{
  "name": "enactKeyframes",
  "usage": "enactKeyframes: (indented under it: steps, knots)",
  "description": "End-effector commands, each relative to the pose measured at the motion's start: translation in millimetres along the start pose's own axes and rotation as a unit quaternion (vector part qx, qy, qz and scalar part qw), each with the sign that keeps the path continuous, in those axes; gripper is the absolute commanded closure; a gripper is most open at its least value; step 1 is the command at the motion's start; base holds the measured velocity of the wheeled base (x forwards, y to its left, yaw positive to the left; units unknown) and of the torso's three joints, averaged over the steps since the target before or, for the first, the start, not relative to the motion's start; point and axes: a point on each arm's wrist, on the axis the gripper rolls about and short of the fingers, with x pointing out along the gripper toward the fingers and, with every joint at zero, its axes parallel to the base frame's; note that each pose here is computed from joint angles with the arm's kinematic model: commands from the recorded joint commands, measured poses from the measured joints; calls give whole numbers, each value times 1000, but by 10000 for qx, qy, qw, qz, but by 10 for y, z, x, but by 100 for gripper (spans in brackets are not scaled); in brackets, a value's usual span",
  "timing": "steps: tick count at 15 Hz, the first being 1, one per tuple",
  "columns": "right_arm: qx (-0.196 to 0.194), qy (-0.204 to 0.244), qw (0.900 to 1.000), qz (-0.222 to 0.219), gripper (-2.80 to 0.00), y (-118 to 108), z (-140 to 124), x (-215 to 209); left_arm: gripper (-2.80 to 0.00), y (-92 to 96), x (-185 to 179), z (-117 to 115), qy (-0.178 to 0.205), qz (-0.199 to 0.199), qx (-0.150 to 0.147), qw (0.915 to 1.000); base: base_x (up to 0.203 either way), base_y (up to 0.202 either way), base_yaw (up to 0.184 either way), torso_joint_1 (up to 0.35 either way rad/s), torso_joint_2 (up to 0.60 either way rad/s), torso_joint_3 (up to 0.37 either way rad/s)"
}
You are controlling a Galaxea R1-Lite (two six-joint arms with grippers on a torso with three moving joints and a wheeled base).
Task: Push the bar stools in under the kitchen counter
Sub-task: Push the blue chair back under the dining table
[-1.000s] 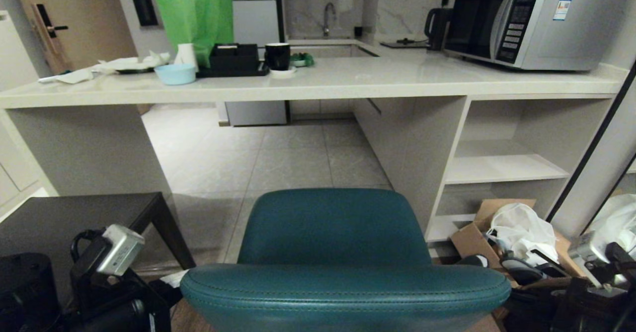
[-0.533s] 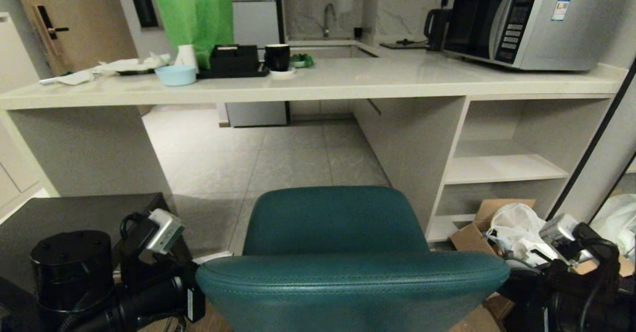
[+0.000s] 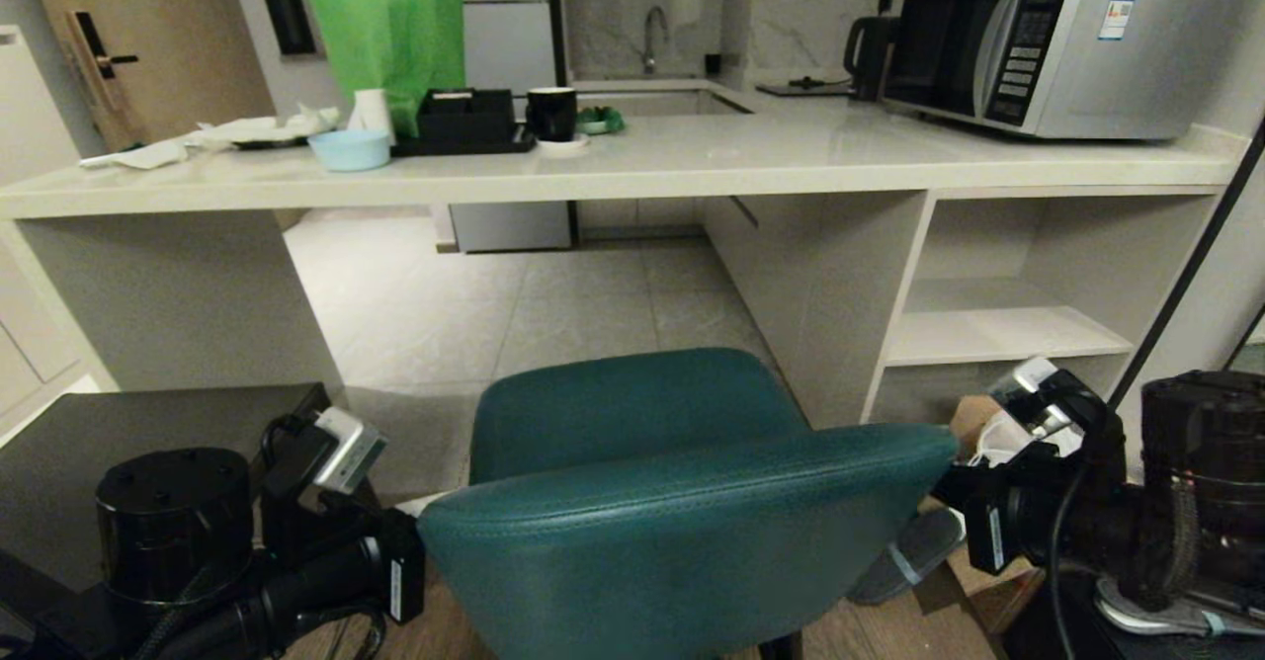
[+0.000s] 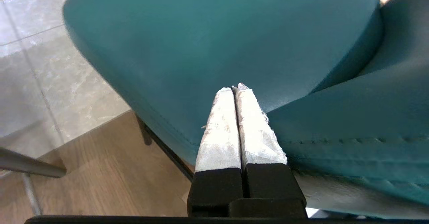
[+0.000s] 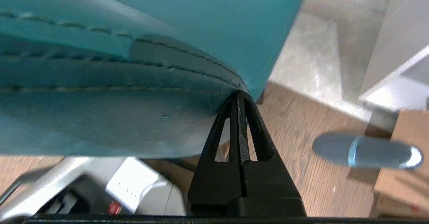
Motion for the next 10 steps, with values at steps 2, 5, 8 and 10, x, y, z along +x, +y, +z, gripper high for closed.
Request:
enactKeyframes:
  steps: [2,5,8,10]
  knots:
    - [-20,-50,9999,113,0,7,-39,28,0,29,62,42,-50,34,-3,10000,0,0,0,16,1,1]
    - [-40,20,9998,218,0,119,-152,-158,0,211,211,223,-358,369,9,9987,0,0,0,0,0,0]
    - [-106,79,9994,311,0,178,-216,-229,0,475,358,330,-489,760,298,9955,0,0,0,0,0,0]
    - [-173,104,9992,342,0,188,-229,-228,0,610,367,386,-584,970,291,9931,0,0,0,0,0,0]
